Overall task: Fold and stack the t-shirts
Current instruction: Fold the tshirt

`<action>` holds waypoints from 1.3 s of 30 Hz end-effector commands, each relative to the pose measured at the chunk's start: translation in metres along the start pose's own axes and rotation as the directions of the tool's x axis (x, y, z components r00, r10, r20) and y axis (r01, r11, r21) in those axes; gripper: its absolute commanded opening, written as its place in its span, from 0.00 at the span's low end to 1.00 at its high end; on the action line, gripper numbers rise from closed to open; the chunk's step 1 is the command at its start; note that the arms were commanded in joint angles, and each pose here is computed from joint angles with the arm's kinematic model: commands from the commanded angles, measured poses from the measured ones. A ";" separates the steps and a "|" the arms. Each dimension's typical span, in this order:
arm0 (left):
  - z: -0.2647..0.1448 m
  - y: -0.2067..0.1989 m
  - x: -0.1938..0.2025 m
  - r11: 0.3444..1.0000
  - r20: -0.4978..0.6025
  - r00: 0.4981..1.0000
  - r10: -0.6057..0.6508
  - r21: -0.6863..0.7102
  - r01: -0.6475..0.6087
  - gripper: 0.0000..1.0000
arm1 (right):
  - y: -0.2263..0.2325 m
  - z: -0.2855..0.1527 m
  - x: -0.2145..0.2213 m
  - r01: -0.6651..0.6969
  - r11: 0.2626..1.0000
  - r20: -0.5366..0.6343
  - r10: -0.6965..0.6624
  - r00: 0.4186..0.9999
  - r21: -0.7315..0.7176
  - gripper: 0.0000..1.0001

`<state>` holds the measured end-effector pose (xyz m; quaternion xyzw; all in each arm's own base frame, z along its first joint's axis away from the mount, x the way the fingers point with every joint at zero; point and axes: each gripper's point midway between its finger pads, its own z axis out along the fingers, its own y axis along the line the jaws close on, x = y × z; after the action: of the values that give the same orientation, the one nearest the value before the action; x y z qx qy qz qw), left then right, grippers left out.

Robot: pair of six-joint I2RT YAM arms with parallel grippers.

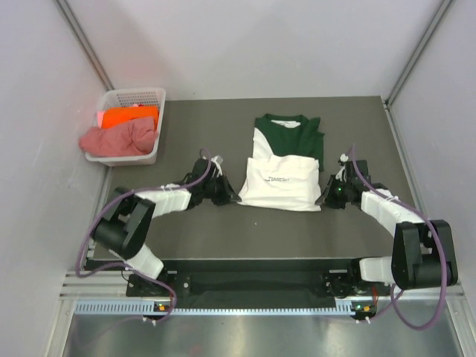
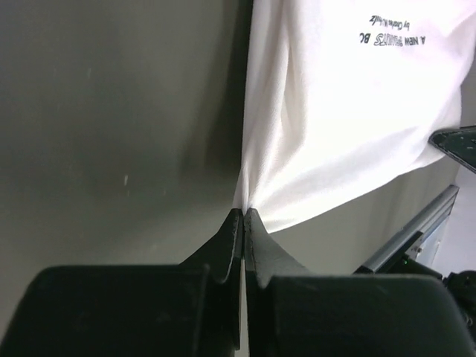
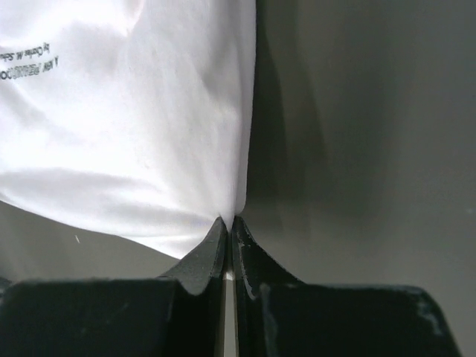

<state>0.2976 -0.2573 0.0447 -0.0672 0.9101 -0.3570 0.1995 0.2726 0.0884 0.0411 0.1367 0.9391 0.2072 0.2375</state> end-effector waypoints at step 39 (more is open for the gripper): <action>-0.103 -0.074 0.025 0.997 0.197 0.980 0.002 0.071 -0.016 0.00 | 0.055 -0.115 0.015 0.055 0.995 0.068 -0.050 0.996 -0.079 0.03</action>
<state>0.2208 -0.2516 0.1294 -0.0870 0.8846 -0.3703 0.2699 0.2019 0.1074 0.1229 0.1056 0.9334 0.2412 0.2437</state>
